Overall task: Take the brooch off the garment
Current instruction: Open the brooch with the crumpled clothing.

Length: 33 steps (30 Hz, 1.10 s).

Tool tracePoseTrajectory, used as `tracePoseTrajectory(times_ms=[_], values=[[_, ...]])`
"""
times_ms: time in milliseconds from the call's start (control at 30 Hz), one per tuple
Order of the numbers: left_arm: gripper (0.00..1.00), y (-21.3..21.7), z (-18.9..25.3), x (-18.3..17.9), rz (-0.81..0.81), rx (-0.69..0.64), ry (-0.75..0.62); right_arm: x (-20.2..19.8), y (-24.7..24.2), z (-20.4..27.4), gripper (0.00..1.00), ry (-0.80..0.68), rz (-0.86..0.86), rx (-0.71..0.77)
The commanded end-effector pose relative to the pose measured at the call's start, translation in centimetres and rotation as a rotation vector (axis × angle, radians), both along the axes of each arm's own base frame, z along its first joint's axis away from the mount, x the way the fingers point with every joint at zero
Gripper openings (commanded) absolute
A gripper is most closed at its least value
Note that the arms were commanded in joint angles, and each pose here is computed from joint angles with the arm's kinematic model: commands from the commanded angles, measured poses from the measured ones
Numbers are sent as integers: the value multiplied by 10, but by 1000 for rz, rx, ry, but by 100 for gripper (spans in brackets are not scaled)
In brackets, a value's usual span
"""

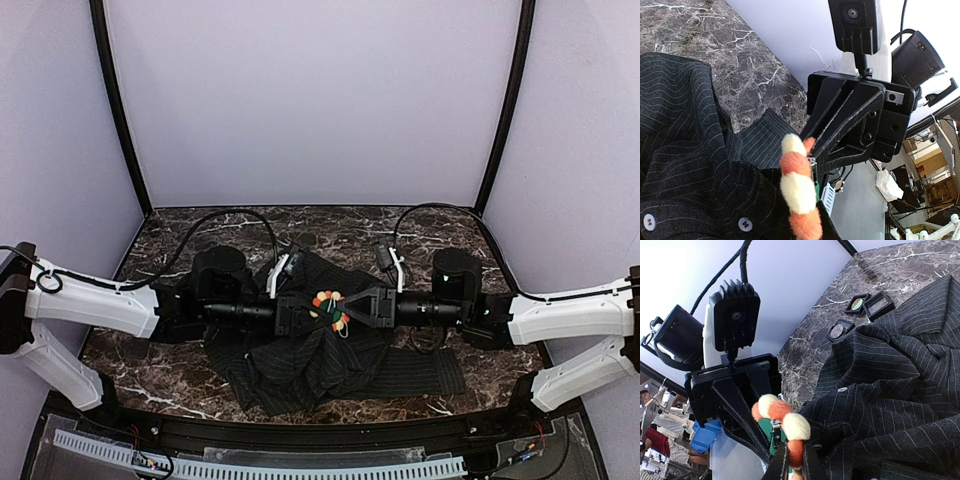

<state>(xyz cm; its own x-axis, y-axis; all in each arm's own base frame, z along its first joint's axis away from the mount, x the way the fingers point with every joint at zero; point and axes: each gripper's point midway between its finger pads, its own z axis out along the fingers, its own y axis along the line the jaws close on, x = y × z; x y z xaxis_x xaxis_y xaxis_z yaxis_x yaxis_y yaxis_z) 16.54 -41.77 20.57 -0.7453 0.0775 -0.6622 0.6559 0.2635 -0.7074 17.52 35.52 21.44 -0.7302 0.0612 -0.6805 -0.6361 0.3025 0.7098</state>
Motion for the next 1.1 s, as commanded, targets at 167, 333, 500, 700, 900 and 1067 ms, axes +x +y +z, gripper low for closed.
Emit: tracePoseTrajectory(times_ms=[167, 333, 500, 700, 900, 1067], values=[[1, 6, 5, 8, 56, 10, -43, -17, 11, 23, 28, -25, 111, 72], [1, 4, 8, 7, 42, -3, -43, -14, 14, 19, 29, -13, 107, 59], [1, 4, 11, 4, 29, -18, -49, -11, 18, 15, 24, 2, 102, 61], [1, 3, 11, 2, 13, -23, -47, -10, 22, 13, 22, 8, 109, 60], [1, 2, 13, 1, 5, -33, -51, -7, 24, 5, 19, 33, 98, 32], [1, 1, 14, 0, -1, -37, -55, -4, 27, -5, 17, 60, 93, 9]])
